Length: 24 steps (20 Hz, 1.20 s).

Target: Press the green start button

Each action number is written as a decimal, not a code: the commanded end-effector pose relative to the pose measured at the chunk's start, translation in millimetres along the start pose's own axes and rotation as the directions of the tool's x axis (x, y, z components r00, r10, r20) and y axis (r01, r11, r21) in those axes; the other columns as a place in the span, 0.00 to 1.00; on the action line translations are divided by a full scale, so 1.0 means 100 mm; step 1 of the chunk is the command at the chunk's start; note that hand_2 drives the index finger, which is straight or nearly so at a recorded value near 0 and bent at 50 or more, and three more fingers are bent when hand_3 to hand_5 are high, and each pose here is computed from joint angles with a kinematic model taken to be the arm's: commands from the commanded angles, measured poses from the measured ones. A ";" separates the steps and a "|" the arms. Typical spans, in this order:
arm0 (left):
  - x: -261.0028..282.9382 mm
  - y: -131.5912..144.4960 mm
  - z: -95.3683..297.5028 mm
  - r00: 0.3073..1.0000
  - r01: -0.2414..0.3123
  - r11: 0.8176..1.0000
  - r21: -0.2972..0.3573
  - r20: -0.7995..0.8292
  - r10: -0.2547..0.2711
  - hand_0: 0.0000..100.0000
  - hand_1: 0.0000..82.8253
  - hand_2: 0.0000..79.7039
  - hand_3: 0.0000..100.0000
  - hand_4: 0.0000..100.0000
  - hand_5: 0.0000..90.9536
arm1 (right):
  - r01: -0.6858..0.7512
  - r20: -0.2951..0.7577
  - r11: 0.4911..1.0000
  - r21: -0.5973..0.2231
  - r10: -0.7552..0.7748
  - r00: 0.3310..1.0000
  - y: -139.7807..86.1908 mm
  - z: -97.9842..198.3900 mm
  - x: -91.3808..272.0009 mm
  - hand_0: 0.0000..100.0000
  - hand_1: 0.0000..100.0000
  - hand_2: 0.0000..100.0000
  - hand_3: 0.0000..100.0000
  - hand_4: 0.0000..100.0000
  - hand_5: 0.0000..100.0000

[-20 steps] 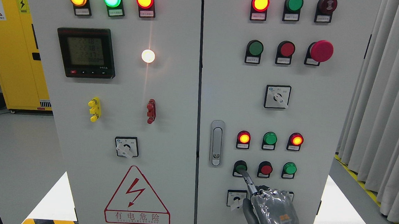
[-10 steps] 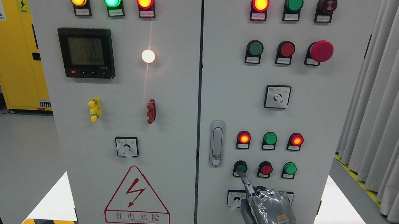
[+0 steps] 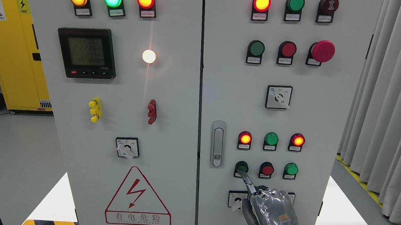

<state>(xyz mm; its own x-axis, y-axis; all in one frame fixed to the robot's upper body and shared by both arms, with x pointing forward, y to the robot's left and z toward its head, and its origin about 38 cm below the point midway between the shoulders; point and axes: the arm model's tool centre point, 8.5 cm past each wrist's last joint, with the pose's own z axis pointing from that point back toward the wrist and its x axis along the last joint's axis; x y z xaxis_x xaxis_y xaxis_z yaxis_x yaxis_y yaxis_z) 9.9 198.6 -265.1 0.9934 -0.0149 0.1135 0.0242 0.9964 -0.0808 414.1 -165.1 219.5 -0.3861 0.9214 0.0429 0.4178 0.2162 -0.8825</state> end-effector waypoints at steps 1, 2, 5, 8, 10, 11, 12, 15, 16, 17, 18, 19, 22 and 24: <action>0.00 0.00 0.00 1.000 0.000 1.000 -0.001 0.000 0.000 0.12 0.67 0.00 0.00 0.00 0.00 | -0.005 -0.030 1.000 -0.003 0.005 1.000 -0.01 0.02 -0.10 0.85 0.89 0.00 0.81 0.83 0.94; 0.00 0.00 0.00 1.000 0.001 1.000 -0.001 0.000 -0.001 0.12 0.67 0.00 0.00 0.00 0.00 | -0.005 -0.030 1.000 -0.003 0.005 1.000 -0.01 0.02 -0.10 0.85 0.89 0.00 0.81 0.83 0.94; 0.00 0.00 0.00 1.000 0.000 1.000 -0.001 0.000 0.000 0.12 0.67 0.00 0.00 0.00 0.00 | -0.004 -0.037 1.000 0.002 0.004 0.999 0.00 0.02 -0.11 0.85 0.89 0.00 0.81 0.83 0.94; 0.00 0.00 0.00 1.000 0.000 1.000 -0.001 0.000 0.000 0.12 0.67 0.00 0.00 0.00 0.00 | -0.001 -0.037 1.000 0.004 0.002 0.999 0.01 0.02 -0.11 0.85 0.89 0.00 0.81 0.83 0.94; 0.00 0.00 0.00 1.000 0.000 1.000 -0.001 0.000 0.000 0.12 0.67 0.00 0.00 0.00 0.00 | -0.001 -0.037 1.000 0.004 0.002 0.999 0.01 0.02 -0.11 0.85 0.89 0.00 0.81 0.83 0.94; 0.00 0.00 0.00 1.000 0.000 1.000 -0.001 0.000 0.000 0.12 0.67 0.00 0.00 0.00 0.00 | -0.001 -0.038 1.000 0.004 0.002 0.999 0.01 0.03 -0.11 0.85 0.89 0.00 0.81 0.83 0.94; 0.00 0.00 0.00 1.000 0.000 1.000 -0.001 0.000 0.000 0.12 0.67 0.00 0.00 0.00 0.00 | 0.000 -0.038 1.000 0.003 0.000 0.999 0.01 0.04 -0.11 0.85 0.89 0.00 0.81 0.83 0.94; 0.00 0.00 0.00 1.000 0.000 1.000 -0.001 0.000 0.000 0.12 0.67 0.00 0.00 0.00 0.00 | 0.007 -0.037 1.000 -0.013 -0.008 0.999 -0.02 0.06 -0.10 0.85 0.89 0.00 0.81 0.83 0.94; 0.00 0.00 0.00 1.000 0.000 1.000 -0.001 0.000 0.000 0.12 0.67 0.00 0.00 0.00 0.00 | 0.011 -0.031 1.000 -0.023 -0.012 0.999 -0.05 0.06 -0.07 0.85 0.89 0.00 0.81 0.83 0.94; 0.00 0.00 0.00 1.000 0.000 1.000 -0.001 0.000 0.000 0.12 0.67 0.00 0.00 0.00 0.00 | 0.010 -0.025 0.999 -0.033 -0.010 1.000 -0.09 0.07 -0.05 0.85 0.89 0.00 0.81 0.83 0.94; 0.00 0.00 0.00 1.000 0.000 1.000 -0.001 0.000 0.000 0.12 0.67 0.00 0.00 0.00 0.00 | 0.007 -0.022 0.999 -0.041 -0.008 1.000 -0.11 0.07 -0.04 0.86 0.89 0.00 0.81 0.83 0.94; 0.00 0.00 0.00 1.000 0.000 1.000 -0.001 0.000 0.000 0.12 0.67 0.00 0.00 0.00 0.00 | 0.006 -0.021 0.999 -0.045 -0.007 1.000 -0.13 0.07 -0.04 0.86 0.89 0.00 0.81 0.83 0.94; 0.00 0.00 0.00 1.000 0.000 1.000 -0.001 0.000 0.000 0.12 0.67 0.00 0.00 0.00 0.00 | 0.011 -0.019 0.998 -0.054 -0.012 1.000 -0.15 0.11 -0.02 0.86 0.89 0.00 0.80 0.83 0.95; 0.00 0.00 0.00 1.000 0.000 1.000 0.001 0.000 0.000 0.12 0.67 0.00 0.00 0.00 0.00 | 0.024 -0.018 0.998 -0.060 -0.025 1.000 -0.17 0.14 0.00 0.86 0.89 0.00 0.80 0.83 0.95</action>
<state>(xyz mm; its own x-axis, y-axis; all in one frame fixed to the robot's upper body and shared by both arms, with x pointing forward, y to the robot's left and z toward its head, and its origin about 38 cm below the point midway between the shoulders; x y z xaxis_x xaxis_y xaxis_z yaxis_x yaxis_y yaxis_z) 9.9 198.6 -265.1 0.9934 -0.0147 0.1135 0.0240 0.9964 -0.0808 406.6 -169.0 219.0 -0.3789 0.9229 0.0682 0.4247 0.2389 -0.8732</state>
